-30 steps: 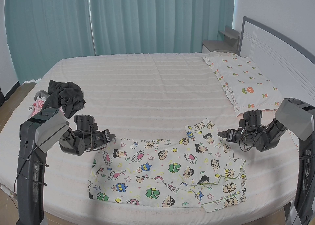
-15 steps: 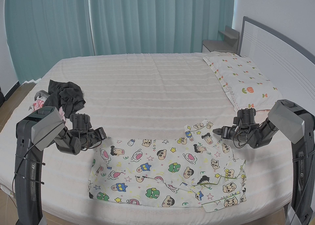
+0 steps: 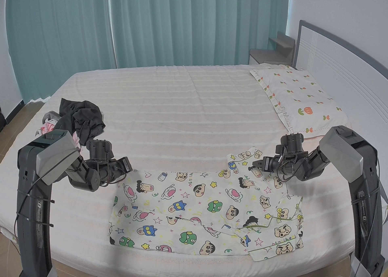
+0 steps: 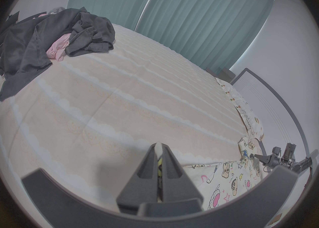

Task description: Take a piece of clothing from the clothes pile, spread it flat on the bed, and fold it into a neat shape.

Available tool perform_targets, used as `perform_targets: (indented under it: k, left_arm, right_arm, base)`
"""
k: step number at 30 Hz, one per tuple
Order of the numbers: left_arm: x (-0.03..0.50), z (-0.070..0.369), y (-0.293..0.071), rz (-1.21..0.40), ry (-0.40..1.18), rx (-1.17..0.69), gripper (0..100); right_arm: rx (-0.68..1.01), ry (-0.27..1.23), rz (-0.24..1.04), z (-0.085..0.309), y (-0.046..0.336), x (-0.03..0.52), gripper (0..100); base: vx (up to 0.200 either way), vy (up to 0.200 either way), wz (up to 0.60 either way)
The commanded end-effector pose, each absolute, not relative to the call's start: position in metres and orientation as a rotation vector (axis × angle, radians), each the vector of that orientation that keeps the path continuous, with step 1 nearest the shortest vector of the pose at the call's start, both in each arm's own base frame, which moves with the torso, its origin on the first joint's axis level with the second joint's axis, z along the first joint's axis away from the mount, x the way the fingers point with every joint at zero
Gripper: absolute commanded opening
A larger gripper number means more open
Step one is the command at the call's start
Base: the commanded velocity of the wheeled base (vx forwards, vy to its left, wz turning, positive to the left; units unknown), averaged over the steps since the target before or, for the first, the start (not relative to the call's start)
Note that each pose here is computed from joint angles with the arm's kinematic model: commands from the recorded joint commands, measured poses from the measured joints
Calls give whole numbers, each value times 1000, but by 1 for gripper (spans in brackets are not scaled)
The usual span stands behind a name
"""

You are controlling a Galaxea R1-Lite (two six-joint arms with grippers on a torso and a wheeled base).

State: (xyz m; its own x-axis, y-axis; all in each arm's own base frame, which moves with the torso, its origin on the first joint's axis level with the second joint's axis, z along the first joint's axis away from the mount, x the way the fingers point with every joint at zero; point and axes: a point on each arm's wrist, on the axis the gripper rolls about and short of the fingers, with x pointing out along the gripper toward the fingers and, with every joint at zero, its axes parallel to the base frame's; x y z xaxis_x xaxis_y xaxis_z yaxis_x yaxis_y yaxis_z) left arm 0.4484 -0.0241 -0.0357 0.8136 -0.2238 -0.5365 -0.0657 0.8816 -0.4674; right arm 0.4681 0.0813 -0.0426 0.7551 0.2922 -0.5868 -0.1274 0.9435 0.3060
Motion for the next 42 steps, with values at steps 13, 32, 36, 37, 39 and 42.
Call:
perform_targets:
  k: [13, 32, 36, 37, 39, 42]
  left_arm:
    - [447, -26, -22, -27, 594, -474, 0]
    - [438, -10, -22, -13, 553, -457, 0]
    - [433, -9, -23, -21, 549, -449, 0]
    - [431, -9, -25, -26, 547, -442, 0]
    - [428, -11, -25, -30, 550, -430, 0]
    - [418, -12, -25, -37, 560, -401, 0]
  right_arm:
    - [339, 629, 325, -28, 48, 444, 0]
    - [411, 592, 412, 5, 37, 418, 0]
    - [411, 610, 426, 10, 34, 404, 0]
    - [415, 615, 441, 11, 34, 399, 0]
    - [418, 612, 452, 12, 34, 394, 0]
    - [417, 582, 458, 11, 31, 379, 0]
  base:
    - [0, 0, 0]
    - [0, 0, 0]
    - [0, 0, 0]
    - [0, 0, 0]
    - [0, 0, 0]
    - [0, 0, 0]
